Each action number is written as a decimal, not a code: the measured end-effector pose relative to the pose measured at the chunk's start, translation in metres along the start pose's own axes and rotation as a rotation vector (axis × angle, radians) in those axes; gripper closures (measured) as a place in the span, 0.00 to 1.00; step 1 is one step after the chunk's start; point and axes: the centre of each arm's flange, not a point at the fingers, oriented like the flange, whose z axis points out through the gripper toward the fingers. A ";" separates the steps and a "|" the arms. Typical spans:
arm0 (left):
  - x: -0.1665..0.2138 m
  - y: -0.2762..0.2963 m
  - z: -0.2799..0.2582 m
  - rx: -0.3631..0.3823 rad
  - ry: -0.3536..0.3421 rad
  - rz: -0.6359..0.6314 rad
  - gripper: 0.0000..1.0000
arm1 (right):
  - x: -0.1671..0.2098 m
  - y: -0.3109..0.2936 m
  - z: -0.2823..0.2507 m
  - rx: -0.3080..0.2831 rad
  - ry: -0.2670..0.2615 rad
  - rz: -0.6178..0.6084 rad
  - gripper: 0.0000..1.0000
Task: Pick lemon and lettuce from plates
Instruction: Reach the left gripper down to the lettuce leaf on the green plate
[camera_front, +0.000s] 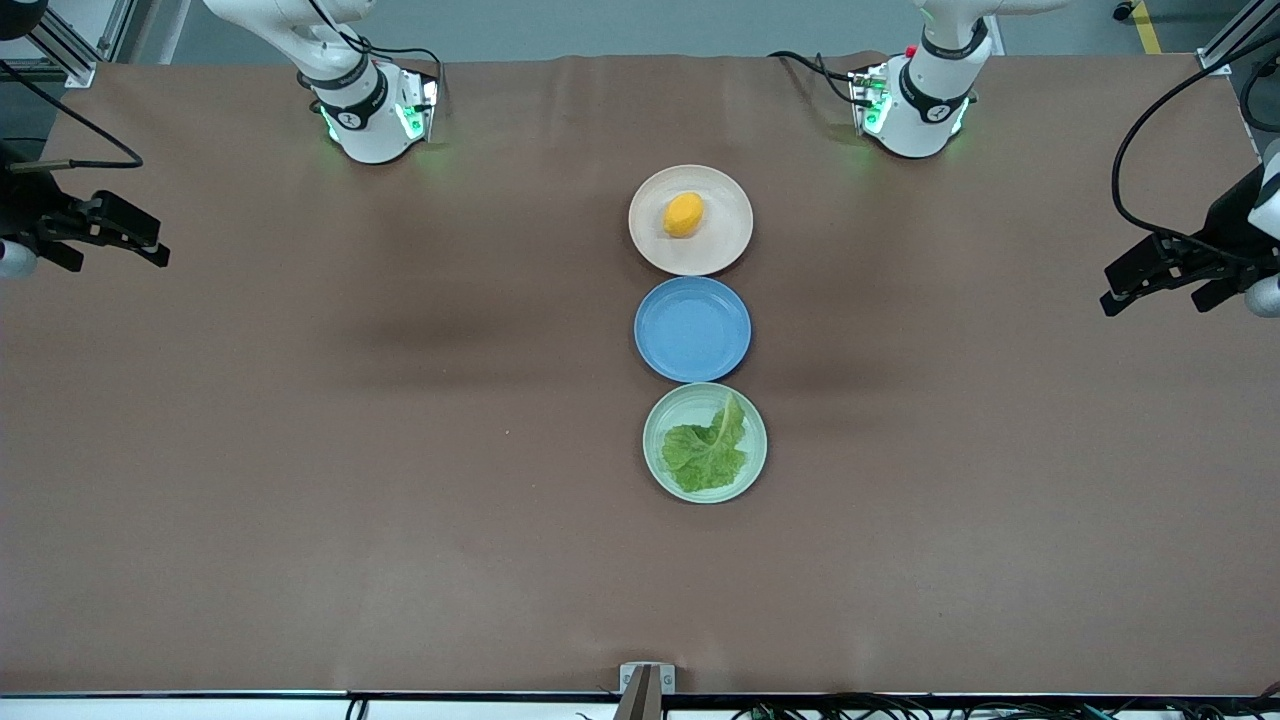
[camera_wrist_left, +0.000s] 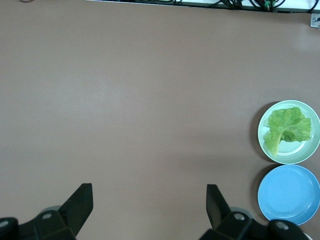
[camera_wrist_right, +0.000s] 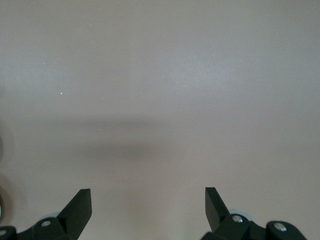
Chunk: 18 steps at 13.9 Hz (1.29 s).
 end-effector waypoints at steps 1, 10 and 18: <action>0.000 0.000 0.000 0.000 0.000 0.000 0.00 | 0.000 0.000 0.000 0.000 -0.001 0.000 0.00; 0.002 0.005 0.010 0.000 -0.022 -0.010 0.00 | -0.009 0.000 0.002 0.002 -0.008 0.001 0.00; 0.010 0.137 0.125 0.022 -0.183 -0.099 0.00 | -0.009 0.000 0.003 0.002 -0.010 0.002 0.00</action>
